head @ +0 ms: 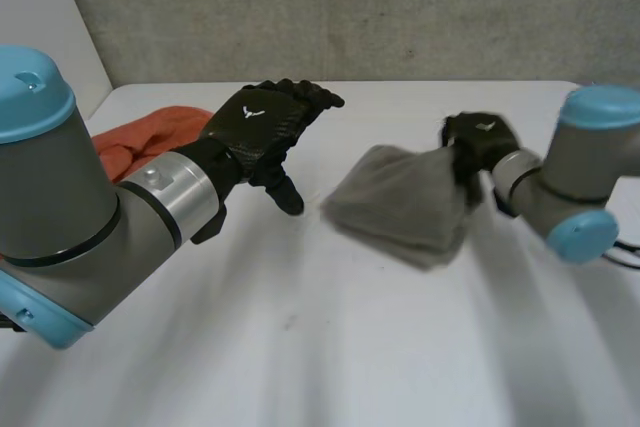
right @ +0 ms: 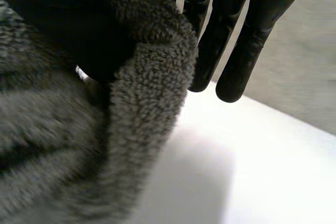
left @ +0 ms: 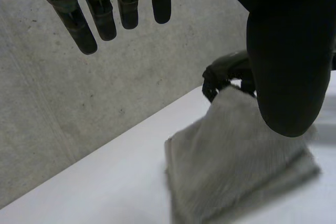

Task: Fold the laundry.

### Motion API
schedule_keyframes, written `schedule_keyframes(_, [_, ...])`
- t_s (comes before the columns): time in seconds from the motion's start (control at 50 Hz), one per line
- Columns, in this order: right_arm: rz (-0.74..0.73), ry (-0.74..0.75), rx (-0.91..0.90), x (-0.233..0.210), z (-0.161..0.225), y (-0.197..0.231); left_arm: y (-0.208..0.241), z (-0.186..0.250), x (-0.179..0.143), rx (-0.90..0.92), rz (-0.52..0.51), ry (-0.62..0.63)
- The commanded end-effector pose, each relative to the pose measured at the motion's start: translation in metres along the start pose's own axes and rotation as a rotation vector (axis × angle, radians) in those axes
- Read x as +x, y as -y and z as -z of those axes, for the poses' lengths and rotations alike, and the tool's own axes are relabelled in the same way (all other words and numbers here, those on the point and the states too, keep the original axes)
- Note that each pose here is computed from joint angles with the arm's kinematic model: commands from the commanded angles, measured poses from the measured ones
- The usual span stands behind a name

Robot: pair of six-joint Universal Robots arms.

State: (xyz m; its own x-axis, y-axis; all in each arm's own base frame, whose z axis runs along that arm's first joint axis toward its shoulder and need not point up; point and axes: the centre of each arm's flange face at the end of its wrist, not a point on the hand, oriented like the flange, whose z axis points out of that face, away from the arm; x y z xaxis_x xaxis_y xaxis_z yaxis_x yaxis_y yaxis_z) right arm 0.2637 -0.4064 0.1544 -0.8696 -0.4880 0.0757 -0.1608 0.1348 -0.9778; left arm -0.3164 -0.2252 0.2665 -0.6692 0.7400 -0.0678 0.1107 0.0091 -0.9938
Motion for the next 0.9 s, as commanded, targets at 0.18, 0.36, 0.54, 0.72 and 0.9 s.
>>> schedule_keyframes(0.18, [0.04,-0.486,-0.024,0.244,-0.027,-0.045,-0.007,-0.003,0.0,-0.02,0.007,-0.002])
schedule_keyframes(0.36, [0.017,-0.688,-0.092,0.294,-0.001,-0.063,-0.012,-0.007,0.001,-0.033,0.012,-0.008])
schedule_keyframes(0.54, [-0.016,-0.67,-0.152,0.285,0.009,-0.06,-0.011,-0.007,0.004,-0.027,0.01,-0.015])
schedule_keyframes(0.72, [-0.009,-0.601,-0.158,0.276,0.009,-0.055,-0.007,-0.008,0.004,-0.017,0.01,-0.014])
schedule_keyframes(0.9, [0.069,-0.592,-0.247,0.28,0.033,-0.025,-0.004,-0.006,0.0,-0.012,0.006,0.014])
